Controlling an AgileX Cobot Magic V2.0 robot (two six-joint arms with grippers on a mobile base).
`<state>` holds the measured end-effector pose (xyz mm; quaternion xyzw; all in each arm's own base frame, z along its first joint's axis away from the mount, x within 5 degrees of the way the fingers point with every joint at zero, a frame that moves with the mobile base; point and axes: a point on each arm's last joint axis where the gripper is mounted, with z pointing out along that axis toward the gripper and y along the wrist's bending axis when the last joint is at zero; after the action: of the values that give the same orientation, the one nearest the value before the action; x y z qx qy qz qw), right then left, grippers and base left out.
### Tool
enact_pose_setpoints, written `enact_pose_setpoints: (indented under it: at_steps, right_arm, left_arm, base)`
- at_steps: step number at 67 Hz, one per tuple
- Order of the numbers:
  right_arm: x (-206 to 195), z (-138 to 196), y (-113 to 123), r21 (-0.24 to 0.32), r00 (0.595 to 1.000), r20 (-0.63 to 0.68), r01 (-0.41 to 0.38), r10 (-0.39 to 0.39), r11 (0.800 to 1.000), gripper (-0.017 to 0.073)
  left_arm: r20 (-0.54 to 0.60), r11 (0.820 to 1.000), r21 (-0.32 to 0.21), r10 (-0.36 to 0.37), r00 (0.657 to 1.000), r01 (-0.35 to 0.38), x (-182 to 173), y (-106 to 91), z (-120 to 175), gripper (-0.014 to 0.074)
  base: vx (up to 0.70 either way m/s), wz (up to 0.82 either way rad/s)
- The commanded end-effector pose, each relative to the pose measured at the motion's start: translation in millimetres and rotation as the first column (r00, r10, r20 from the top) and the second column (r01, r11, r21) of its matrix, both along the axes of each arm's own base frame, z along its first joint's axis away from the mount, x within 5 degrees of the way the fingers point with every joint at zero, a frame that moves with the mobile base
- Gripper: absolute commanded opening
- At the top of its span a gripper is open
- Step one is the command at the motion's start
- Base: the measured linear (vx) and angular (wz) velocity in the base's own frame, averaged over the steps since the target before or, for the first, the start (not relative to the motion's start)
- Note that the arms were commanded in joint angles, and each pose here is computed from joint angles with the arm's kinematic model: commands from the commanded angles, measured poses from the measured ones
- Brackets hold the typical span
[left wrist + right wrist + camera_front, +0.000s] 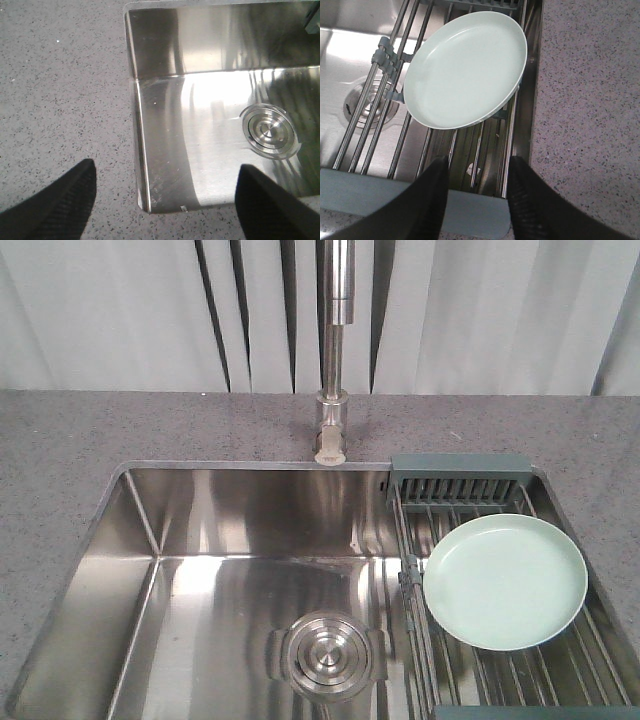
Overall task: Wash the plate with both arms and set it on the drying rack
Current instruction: 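Lift the right gripper up and away from the plate on the rack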
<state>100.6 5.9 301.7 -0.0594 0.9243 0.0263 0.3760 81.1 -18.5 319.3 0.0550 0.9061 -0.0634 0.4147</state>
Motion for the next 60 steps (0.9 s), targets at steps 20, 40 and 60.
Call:
enact_pose_setpoints:
  at_steps: [20,40,60]
  right_arm:
    - [-15,15,2,0.001,0.986,0.170,0.002,-0.002,1.000,0.0278]
    - [-15,15,2,0.001,0.986,0.165,0.001,-0.001,1.000,0.0278]
    - [-15,15,2,0.001,0.986,0.165,0.001,-0.001,1.000,0.0278]
  left_arm:
    - [0.068,1.000,-0.021,0.001,0.998,0.000,3,-1.1,10,0.0534]
    - [0.068,1.000,-0.021,0.001,0.998,0.000,3,-1.1,10,0.0534]
    - [0.068,1.000,-0.021,0.001,0.998,0.000,3,-1.0,10,0.0534]
  base:
    - [0.00,0.00]
    - [0.00,0.00]
    - [0.00,0.00]
